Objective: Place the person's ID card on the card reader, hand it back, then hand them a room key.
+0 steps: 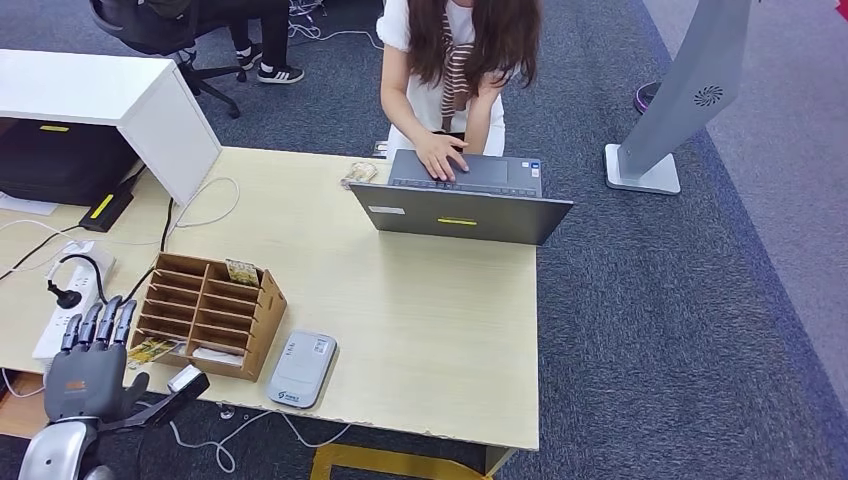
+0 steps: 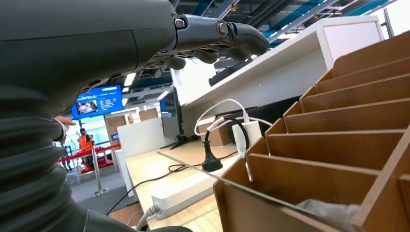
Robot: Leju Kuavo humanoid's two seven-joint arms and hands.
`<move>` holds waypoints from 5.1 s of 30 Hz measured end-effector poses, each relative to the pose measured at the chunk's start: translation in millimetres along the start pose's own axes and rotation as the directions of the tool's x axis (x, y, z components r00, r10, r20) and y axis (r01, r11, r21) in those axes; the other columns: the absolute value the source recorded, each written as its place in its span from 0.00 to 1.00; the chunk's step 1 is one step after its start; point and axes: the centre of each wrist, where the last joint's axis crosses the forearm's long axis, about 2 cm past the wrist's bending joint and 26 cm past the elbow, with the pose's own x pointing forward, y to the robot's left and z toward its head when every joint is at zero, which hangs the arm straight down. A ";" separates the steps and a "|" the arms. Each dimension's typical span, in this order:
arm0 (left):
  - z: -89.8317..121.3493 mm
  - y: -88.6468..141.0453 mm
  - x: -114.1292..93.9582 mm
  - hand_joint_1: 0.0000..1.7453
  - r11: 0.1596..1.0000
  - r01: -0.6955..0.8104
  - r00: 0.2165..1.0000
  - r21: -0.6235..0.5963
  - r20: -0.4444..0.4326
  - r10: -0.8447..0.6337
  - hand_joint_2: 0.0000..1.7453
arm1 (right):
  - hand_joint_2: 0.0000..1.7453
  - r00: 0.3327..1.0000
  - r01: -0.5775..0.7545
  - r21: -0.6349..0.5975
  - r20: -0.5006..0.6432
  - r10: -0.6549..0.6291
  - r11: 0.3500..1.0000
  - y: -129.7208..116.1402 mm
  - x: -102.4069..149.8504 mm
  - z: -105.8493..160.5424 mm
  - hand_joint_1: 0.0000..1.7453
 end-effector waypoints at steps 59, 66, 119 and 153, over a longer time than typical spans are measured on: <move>-2.2 41.7 23.3 1.00 0.985 -0.076 0.987 0.152 0.155 0.052 1.00 | 1.00 1.000 0.026 -0.011 0.009 -0.026 1.000 -0.4 -0.8 0.0 0.00; 5.0 95.3 70.9 1.00 0.934 -0.135 0.946 0.330 0.323 0.023 1.00 | 1.00 0.998 0.061 -0.023 0.012 -0.061 0.998 -0.4 -1.7 0.1 0.00; -196.5 109.5 14.5 1.00 0.963 0.142 0.978 0.228 0.115 -0.171 1.00 | 1.00 0.999 -0.034 0.013 0.037 0.033 0.999 0.9 11.3 -0.8 0.00; -203.2 108.3 36.6 1.00 0.966 0.124 0.977 0.226 0.143 -0.159 1.00 | 1.00 0.998 -0.043 0.014 0.042 0.043 0.999 0.9 11.6 -0.8 0.00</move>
